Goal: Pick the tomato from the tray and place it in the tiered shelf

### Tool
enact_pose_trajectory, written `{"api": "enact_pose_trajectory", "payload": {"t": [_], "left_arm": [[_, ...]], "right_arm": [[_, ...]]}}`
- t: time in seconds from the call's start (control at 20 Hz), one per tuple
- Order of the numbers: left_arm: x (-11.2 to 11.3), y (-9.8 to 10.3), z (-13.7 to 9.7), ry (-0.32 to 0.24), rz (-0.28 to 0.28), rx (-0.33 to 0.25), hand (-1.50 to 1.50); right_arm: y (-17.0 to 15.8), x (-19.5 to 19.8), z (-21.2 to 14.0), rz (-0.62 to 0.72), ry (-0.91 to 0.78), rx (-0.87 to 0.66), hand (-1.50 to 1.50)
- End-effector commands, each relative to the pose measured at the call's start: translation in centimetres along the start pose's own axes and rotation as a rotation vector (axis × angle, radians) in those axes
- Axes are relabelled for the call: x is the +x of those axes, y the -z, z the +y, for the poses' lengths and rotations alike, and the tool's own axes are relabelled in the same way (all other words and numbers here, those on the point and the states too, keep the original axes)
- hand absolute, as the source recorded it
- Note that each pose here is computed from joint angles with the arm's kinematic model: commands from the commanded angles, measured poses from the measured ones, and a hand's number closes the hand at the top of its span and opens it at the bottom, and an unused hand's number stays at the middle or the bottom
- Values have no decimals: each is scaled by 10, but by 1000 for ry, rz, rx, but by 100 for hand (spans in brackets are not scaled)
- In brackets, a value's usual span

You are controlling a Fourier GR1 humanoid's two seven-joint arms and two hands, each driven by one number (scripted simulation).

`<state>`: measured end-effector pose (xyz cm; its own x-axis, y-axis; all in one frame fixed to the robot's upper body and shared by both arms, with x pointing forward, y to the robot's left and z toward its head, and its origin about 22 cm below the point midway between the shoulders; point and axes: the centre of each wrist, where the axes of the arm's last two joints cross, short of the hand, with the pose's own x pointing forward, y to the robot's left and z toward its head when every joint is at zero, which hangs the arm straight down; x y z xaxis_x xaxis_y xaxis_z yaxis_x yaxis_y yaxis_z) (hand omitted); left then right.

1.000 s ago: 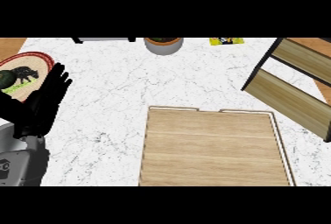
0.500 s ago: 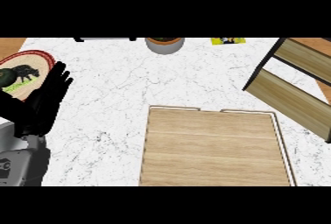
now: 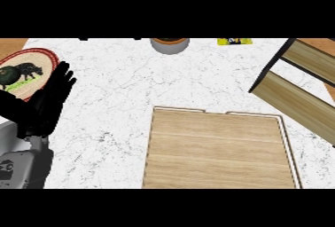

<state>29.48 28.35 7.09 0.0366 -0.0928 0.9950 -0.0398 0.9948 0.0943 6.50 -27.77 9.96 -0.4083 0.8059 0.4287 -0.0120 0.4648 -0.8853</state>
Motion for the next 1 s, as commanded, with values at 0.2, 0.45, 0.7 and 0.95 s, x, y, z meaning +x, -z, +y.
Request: {"api": "enact_pose_trajectory", "payload": {"t": [0.2,0.45,0.7,0.95], "left_arm": [[-4,0,-9,13,1,-31,0],[-5,2,-7,-4,-14,-17,0],[-9,6,-17,-7,12,-29,0],[-5,10,-5,-18,8,-36,0]], "right_arm": [[23,-9,-55,91,119,-182,150],[39,-42,-85,149,213,-267,150],[51,-98,-155,195,263,-331,150],[59,-151,-218,224,306,-320,150]]}}
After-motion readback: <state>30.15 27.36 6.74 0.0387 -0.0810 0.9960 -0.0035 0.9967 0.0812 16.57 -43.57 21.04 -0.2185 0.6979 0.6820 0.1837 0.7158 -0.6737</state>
